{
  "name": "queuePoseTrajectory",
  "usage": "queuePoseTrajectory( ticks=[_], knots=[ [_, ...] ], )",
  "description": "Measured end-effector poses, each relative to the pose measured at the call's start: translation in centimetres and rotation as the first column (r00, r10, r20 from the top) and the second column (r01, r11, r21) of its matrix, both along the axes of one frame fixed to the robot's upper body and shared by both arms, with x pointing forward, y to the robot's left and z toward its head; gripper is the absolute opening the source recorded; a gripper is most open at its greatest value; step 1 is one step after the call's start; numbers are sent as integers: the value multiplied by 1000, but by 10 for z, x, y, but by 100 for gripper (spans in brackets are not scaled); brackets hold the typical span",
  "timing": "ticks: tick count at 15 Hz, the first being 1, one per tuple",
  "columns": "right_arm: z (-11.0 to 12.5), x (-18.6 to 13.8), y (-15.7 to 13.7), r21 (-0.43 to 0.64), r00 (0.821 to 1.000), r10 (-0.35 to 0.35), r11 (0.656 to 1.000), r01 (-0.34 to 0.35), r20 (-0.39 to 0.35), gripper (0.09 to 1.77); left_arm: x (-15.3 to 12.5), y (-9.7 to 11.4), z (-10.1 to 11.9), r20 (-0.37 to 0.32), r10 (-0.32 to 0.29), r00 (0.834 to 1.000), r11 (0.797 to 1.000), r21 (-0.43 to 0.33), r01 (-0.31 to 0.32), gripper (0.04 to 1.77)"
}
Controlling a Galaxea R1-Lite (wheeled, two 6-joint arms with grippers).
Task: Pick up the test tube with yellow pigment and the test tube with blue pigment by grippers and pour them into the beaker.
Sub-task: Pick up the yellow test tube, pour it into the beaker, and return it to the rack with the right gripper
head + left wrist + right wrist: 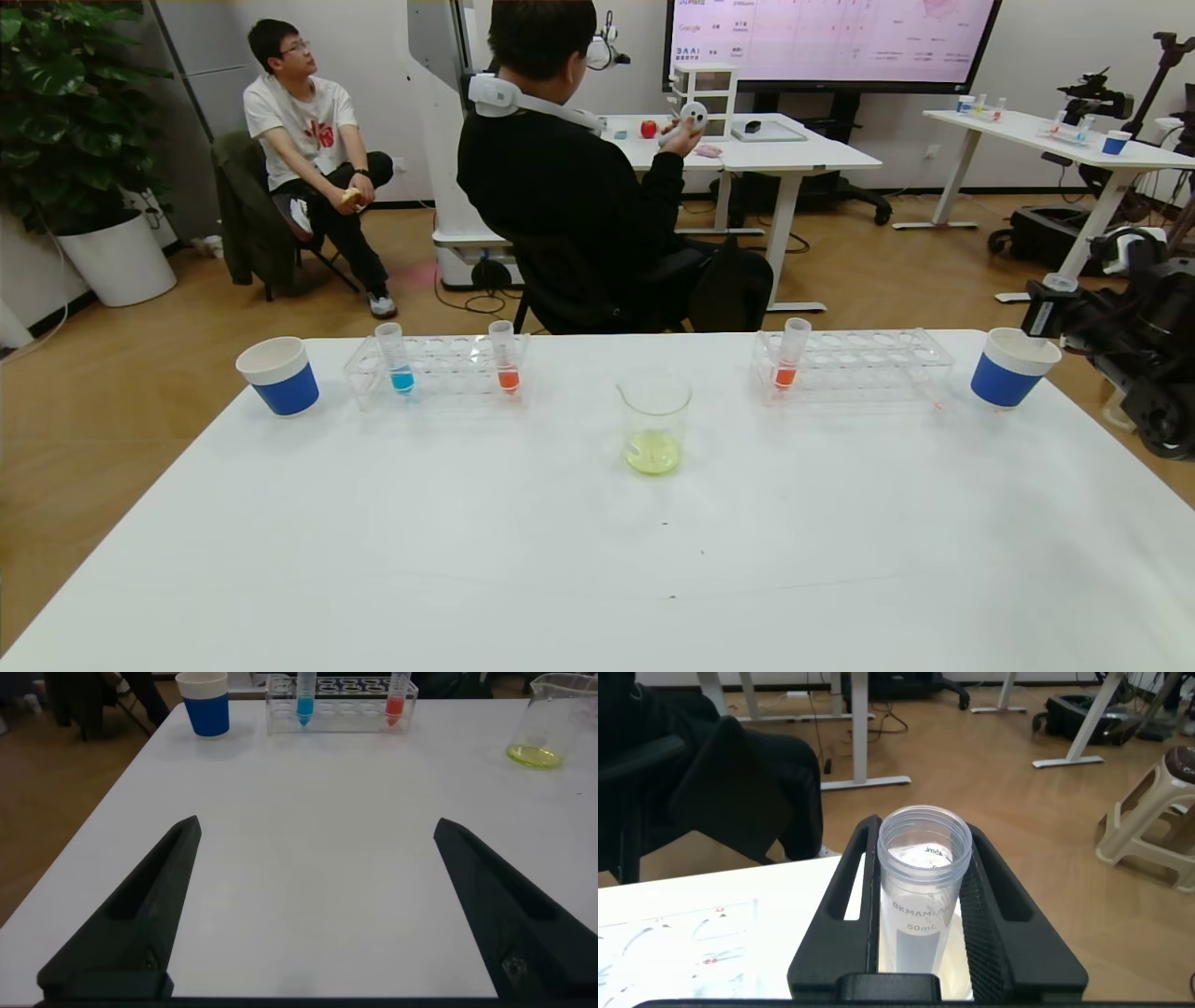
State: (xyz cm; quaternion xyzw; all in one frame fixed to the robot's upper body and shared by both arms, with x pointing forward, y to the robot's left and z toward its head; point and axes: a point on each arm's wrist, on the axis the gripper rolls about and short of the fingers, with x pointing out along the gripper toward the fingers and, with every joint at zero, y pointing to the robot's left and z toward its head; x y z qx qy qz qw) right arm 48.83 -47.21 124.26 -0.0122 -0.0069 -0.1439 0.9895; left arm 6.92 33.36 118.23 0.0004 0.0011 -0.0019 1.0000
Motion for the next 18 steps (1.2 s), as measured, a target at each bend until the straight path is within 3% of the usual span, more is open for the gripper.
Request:
queuePoseTrajectory(
  ticks=[9,10,12,13,14,18],
  knots=[
    [-26,8,-4,21,999,-3,1000,4,-51,54,0,0,0,0,0,1000,1000,0,0,174],
    [-26,8,-4,20,999,-5,1000,6,-51,68,0,0,0,0,0,1000,1000,0,0,174],
    [-24,9,-4,15,999,-2,1000,3,-34,137,0,0,0,0,0,1000,1000,0,0,174],
    [-21,9,-3,5,1000,-1,1000,1,-6,162,0,0,0,0,0,1000,1000,0,0,174],
    [-19,10,-2,-5,1000,2,1000,-2,22,174,0,0,0,0,0,1000,1000,0,0,174],
    [-19,15,14,-7,999,41,999,-40,30,174,0,0,0,1,0,1000,1000,0,0,174]
  ],
)
